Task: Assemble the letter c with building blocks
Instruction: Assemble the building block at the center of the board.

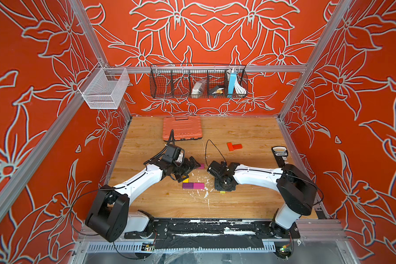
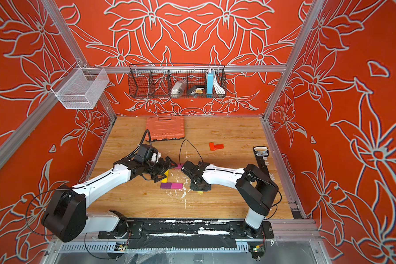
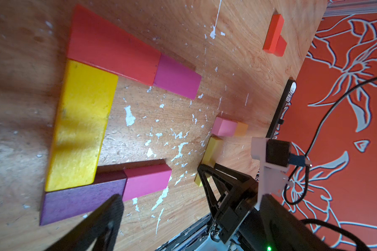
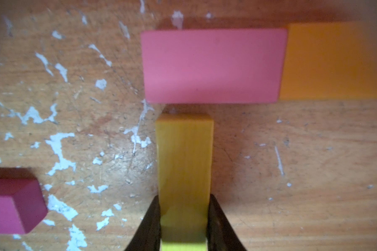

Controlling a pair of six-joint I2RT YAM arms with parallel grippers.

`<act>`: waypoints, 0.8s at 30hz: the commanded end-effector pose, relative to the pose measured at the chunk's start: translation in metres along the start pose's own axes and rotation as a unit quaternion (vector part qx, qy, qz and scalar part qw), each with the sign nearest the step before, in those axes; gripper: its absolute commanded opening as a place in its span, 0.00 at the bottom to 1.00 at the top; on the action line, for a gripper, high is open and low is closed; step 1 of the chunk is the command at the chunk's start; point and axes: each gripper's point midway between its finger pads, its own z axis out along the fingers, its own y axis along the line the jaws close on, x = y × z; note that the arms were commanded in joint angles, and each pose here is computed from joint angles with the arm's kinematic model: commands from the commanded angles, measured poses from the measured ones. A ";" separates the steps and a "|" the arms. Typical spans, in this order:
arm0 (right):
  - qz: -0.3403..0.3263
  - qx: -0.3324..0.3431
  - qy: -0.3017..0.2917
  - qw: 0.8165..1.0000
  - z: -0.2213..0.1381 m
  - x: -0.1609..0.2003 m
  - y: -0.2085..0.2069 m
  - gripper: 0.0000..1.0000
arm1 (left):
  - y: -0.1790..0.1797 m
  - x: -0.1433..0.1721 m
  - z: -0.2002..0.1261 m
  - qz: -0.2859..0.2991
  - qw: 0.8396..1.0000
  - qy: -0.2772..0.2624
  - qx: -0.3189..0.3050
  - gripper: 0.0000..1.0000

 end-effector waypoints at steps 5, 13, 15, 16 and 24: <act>-0.010 0.031 0.014 0.999 0.017 0.002 -0.011 0.26 | -0.004 -0.001 0.002 0.002 1.000 0.000 0.006 0.98; -0.008 0.034 0.016 0.999 0.017 0.001 -0.012 0.27 | -0.004 -0.001 0.002 0.001 1.000 0.000 0.006 0.98; -0.007 0.034 0.016 0.999 0.017 0.001 -0.012 0.27 | -0.004 -0.001 0.002 0.001 1.000 0.000 0.006 0.98; -0.006 0.034 0.016 0.999 0.018 0.000 -0.012 0.27 | -0.004 -0.002 0.002 0.001 1.000 0.000 0.006 0.99; -0.004 0.034 0.016 0.999 0.018 -0.001 -0.012 0.28 | -0.004 -0.002 0.003 0.001 1.000 0.000 0.006 0.99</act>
